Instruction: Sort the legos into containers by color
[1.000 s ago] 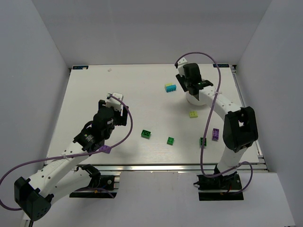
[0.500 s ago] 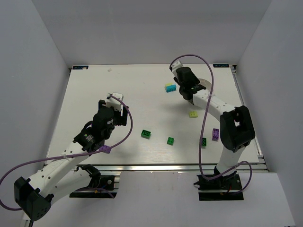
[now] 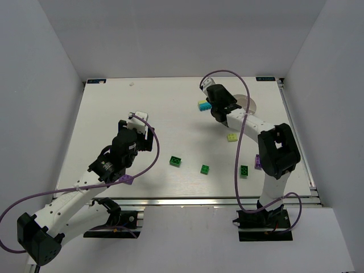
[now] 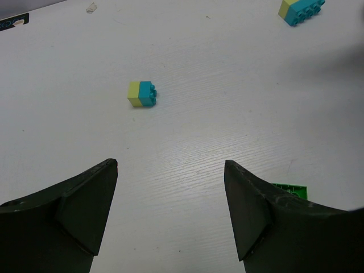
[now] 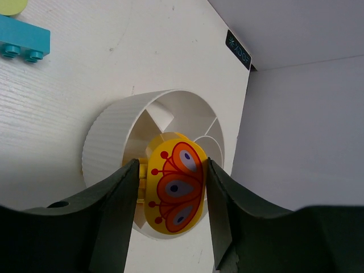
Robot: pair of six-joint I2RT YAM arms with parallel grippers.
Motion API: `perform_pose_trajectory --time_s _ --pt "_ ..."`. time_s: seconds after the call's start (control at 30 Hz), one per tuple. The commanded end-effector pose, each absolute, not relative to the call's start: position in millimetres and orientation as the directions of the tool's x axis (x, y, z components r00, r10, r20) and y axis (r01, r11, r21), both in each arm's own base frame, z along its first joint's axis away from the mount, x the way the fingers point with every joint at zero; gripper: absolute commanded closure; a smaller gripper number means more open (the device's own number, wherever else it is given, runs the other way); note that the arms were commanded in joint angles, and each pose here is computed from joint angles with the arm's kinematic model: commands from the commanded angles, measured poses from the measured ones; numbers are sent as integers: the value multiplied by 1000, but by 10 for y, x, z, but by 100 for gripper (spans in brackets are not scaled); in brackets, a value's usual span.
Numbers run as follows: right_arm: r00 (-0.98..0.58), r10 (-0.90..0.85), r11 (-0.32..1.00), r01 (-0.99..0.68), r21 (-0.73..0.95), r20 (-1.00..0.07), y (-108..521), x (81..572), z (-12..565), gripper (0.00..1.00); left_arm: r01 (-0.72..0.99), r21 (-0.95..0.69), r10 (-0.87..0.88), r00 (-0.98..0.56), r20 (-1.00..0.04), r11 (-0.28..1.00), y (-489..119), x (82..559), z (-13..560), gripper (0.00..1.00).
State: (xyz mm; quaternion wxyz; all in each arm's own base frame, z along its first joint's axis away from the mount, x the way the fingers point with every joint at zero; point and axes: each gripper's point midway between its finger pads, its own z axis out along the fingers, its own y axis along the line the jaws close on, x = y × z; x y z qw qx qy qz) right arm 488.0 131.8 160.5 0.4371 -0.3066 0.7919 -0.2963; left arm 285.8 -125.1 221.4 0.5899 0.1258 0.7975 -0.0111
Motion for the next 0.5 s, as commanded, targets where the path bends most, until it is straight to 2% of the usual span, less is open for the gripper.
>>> perform_pose_trajectory --time_s 0.0,0.33,0.4,0.47 --pt "-421 -736 639 -174 -749 -531 1342 4976 1736 64 213 115 165 -235 -958 970 -1255 2861 2354 15" --pt "-451 -752 612 -208 -763 -480 1333 4985 1599 52 211 113 161 -231 -960 971 -1251 2860 2374 15" --pt "-455 -751 610 -204 -765 -478 1313 4991 1605 48 210 111 160 -231 -960 971 -1252 2860 2373 15" --pt "-457 -756 606 -216 -765 -470 1320 4979 1579 37 210 111 160 -231 -960 971 -1252 2860 2374 15"
